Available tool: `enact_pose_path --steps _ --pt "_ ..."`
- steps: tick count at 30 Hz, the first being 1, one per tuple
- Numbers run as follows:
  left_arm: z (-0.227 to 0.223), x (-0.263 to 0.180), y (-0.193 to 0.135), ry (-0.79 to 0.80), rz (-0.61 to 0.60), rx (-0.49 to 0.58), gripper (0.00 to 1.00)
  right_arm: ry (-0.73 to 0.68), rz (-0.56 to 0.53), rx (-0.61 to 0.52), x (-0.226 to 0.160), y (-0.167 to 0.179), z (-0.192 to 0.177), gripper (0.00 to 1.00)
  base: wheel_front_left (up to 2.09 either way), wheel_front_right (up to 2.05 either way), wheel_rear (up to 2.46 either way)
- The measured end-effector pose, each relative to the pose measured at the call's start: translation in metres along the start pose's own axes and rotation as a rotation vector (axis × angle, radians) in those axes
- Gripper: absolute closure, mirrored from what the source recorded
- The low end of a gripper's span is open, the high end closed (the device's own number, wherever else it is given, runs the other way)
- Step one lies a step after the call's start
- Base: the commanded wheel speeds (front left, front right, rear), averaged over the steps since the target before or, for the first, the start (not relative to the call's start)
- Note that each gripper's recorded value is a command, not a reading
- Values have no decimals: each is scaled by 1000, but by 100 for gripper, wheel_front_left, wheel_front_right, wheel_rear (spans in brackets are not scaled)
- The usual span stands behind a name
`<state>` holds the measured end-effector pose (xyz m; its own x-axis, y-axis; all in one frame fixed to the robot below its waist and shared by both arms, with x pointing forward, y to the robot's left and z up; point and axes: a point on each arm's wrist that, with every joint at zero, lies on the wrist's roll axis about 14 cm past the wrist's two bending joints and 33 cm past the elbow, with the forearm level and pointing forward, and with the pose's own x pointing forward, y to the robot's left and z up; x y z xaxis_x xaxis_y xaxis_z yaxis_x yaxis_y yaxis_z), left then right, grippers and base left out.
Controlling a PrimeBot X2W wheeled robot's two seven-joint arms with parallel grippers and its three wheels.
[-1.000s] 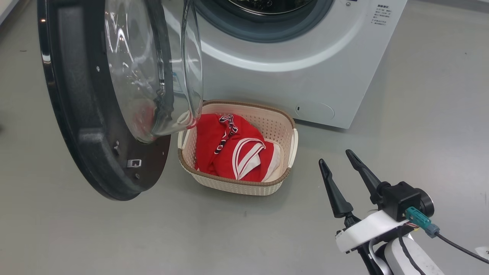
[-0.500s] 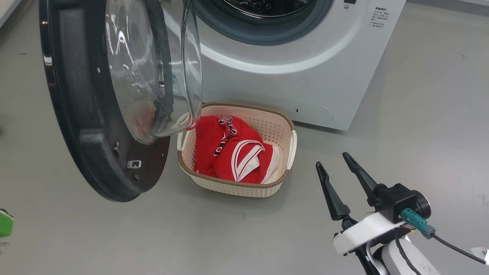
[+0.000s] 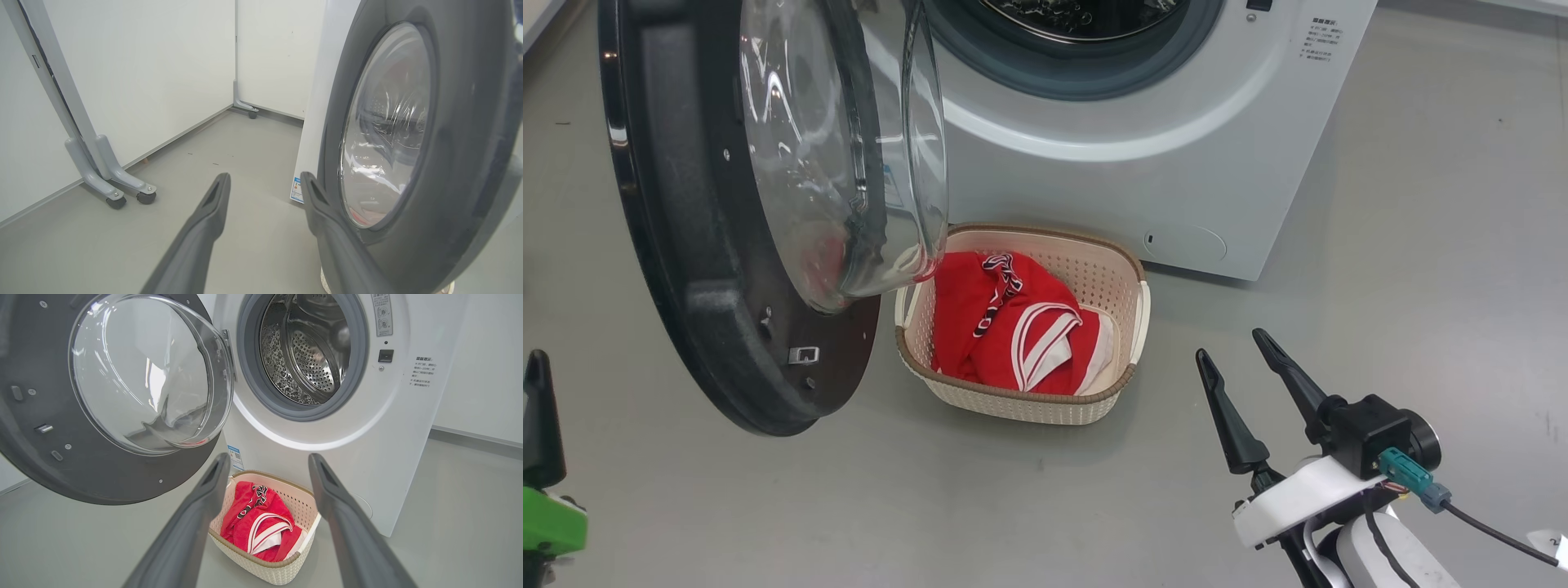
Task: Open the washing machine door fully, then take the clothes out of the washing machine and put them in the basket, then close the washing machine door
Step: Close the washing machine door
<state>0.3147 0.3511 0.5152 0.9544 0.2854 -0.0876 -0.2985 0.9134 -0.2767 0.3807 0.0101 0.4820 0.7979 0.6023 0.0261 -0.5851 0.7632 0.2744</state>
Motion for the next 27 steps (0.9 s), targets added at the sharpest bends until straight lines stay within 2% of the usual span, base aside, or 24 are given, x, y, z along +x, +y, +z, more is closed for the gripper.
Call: enact_pose_path --steps 27 --pt "-12 -3 9 -34 5 40 0 11 1 15 2 0 -5 0 0 0 0"
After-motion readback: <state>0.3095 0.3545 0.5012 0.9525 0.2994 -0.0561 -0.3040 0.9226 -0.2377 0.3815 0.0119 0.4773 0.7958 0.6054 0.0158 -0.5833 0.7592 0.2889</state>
